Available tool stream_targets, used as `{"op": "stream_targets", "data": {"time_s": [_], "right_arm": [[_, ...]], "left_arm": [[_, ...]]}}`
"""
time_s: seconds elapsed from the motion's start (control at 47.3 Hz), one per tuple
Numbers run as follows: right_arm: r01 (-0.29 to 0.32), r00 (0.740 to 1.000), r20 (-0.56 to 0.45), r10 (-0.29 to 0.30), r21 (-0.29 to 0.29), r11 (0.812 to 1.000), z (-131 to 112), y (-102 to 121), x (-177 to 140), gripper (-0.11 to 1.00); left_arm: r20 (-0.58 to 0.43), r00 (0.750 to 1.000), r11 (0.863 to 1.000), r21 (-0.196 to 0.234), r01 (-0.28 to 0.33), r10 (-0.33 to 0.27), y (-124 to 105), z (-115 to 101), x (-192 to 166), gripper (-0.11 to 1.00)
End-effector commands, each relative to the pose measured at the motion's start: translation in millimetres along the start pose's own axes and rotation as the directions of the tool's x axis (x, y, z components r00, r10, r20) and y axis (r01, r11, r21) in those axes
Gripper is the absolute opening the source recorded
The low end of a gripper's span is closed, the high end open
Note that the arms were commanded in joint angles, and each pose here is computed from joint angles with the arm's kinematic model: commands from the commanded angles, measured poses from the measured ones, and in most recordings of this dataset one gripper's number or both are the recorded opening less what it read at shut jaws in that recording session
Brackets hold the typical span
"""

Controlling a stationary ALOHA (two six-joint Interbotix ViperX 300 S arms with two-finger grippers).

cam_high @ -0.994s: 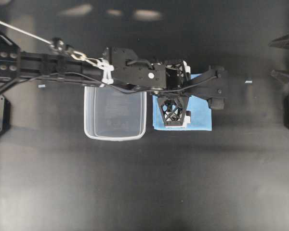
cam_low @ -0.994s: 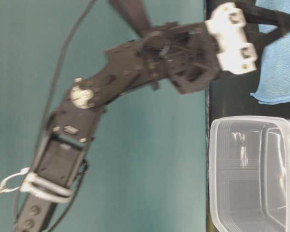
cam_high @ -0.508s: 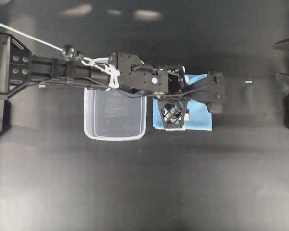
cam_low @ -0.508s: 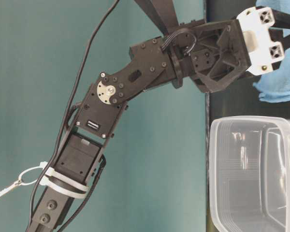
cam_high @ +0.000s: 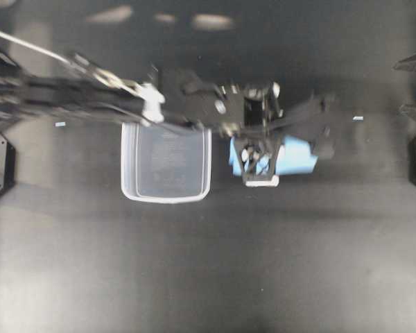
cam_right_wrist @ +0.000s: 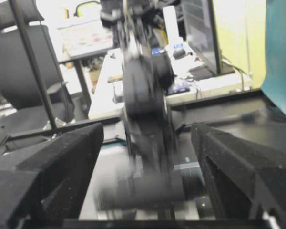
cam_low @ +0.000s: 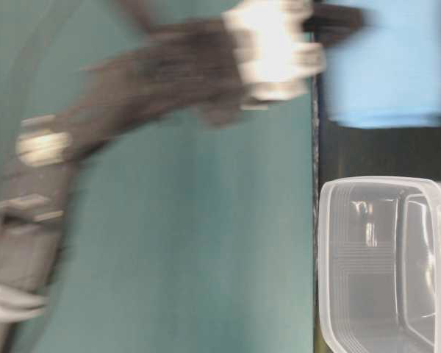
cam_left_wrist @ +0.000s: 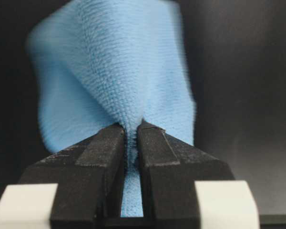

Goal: Place the blue towel into the container with the left arm.
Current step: 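Carry the held towel left over the clear container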

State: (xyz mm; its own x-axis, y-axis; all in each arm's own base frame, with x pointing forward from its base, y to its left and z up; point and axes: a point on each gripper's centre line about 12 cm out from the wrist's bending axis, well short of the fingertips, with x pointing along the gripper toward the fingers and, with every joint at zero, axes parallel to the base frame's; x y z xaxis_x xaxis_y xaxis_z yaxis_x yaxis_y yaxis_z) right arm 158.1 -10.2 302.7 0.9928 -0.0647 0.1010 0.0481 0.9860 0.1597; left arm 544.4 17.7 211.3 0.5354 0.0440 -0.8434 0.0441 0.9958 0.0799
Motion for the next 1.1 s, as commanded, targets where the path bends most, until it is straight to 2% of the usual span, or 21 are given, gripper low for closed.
{"op": "stream_targets", "data": {"time_s": [0.0, 0.169, 0.359, 0.465, 0.74, 0.93, 0.994, 1.078], "right_arm": [[-0.004, 1.000, 0.018, 0.004, -0.006, 1.000, 7, 1, 1, 0.72], [-0.006, 1.000, 0.027, 0.006, -0.015, 1.000, 8, 2, -1, 0.72], [-0.005, 0.999, 0.032, 0.005, -0.015, 1.000, 9, 1, -2, 0.72], [-0.006, 0.999, 0.032, 0.007, -0.017, 1.000, 8, 1, -2, 0.72], [-0.004, 1.000, 0.030, 0.005, -0.015, 1.000, 7, 1, -3, 0.72], [-0.006, 0.999, 0.033, 0.007, -0.015, 1.000, 8, 1, -3, 0.72], [-0.006, 0.999, 0.032, 0.007, -0.015, 1.000, 7, 1, -3, 0.72], [-0.006, 1.000, 0.029, 0.006, -0.017, 1.000, 7, 1, -3, 0.72]], "left_arm": [[0.083, 0.996, 1.000, -0.005, -0.015, 0.015, 7, 23, -75, 0.05], [0.083, 0.996, 1.000, -0.010, -0.018, 0.019, 9, 16, -156, 0.05], [0.023, 1.000, 1.000, -0.014, -0.015, 0.015, 7, -17, -196, 0.05], [-0.014, 1.000, 1.000, -0.022, -0.011, 0.011, 5, -41, -194, 0.05], [-0.013, 1.000, 1.000, -0.024, -0.008, 0.008, -1, -85, -184, 0.05], [-0.018, 1.000, 1.000, -0.015, -0.008, 0.008, -1, -98, -170, 0.05], [-0.026, 1.000, 0.999, -0.032, -0.011, 0.010, 0, -102, -165, 0.05], [-0.034, 0.999, 0.999, -0.031, -0.009, 0.008, -1, -107, -157, 0.05]]}}
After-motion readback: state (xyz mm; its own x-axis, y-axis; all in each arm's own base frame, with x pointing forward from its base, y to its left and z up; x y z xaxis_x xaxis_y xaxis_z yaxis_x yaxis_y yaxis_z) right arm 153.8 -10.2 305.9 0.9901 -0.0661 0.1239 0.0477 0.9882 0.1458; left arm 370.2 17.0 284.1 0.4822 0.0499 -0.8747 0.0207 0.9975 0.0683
